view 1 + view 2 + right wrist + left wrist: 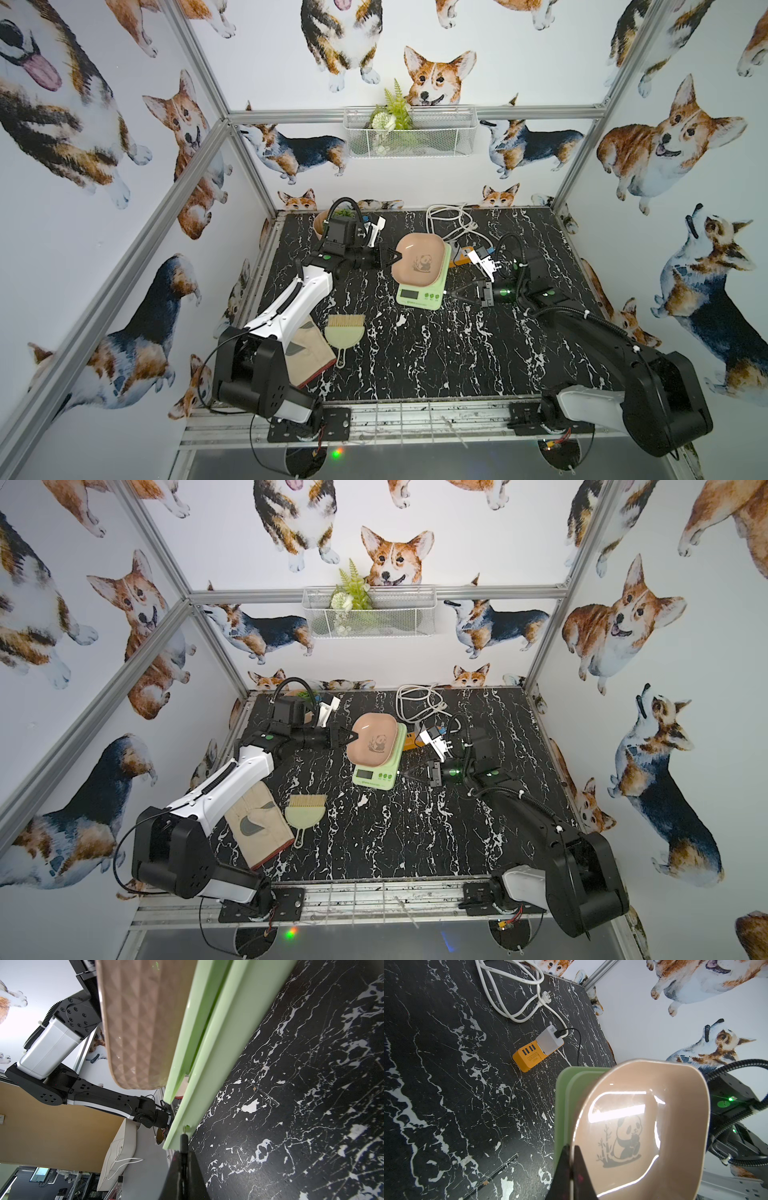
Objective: Charge the electronic scale
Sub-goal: Insert the charging cable into the electronic scale.
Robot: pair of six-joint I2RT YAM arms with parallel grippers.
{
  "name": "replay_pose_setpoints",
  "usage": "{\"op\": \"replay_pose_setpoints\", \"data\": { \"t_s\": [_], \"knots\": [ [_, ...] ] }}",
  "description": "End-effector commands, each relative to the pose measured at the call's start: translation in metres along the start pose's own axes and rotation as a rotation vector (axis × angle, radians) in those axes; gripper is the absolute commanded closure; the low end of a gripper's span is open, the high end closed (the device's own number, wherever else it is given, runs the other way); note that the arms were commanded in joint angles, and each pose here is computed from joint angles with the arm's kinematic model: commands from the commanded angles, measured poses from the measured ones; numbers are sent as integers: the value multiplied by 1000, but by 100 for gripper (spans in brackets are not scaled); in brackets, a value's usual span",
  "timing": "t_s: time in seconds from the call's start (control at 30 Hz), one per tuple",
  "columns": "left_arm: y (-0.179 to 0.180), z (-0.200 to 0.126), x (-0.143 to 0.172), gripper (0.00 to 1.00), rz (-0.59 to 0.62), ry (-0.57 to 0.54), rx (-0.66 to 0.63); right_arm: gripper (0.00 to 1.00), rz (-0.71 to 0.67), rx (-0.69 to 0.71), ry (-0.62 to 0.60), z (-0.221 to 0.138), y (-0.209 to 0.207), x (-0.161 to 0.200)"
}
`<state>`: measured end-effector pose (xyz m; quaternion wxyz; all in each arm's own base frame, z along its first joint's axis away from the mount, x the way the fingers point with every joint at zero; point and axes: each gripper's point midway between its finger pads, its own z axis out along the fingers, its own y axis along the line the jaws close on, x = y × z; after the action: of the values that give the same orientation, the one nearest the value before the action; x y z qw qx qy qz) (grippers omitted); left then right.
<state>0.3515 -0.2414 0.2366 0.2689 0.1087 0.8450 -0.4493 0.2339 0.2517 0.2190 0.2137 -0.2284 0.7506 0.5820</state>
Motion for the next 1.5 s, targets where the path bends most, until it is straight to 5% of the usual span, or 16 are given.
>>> {"op": "replay_pose_setpoints", "data": {
  "t_s": [0.0, 1.47],
  "knots": [
    [-14, -1, -7, 100, 29, -23, 66, 100, -39, -9, -16, 1, 4, -8],
    [-24, -3, -16, 100, 41, -45, 100, 100, -30, 77, -7, 1, -10, -11]
  ]
}}
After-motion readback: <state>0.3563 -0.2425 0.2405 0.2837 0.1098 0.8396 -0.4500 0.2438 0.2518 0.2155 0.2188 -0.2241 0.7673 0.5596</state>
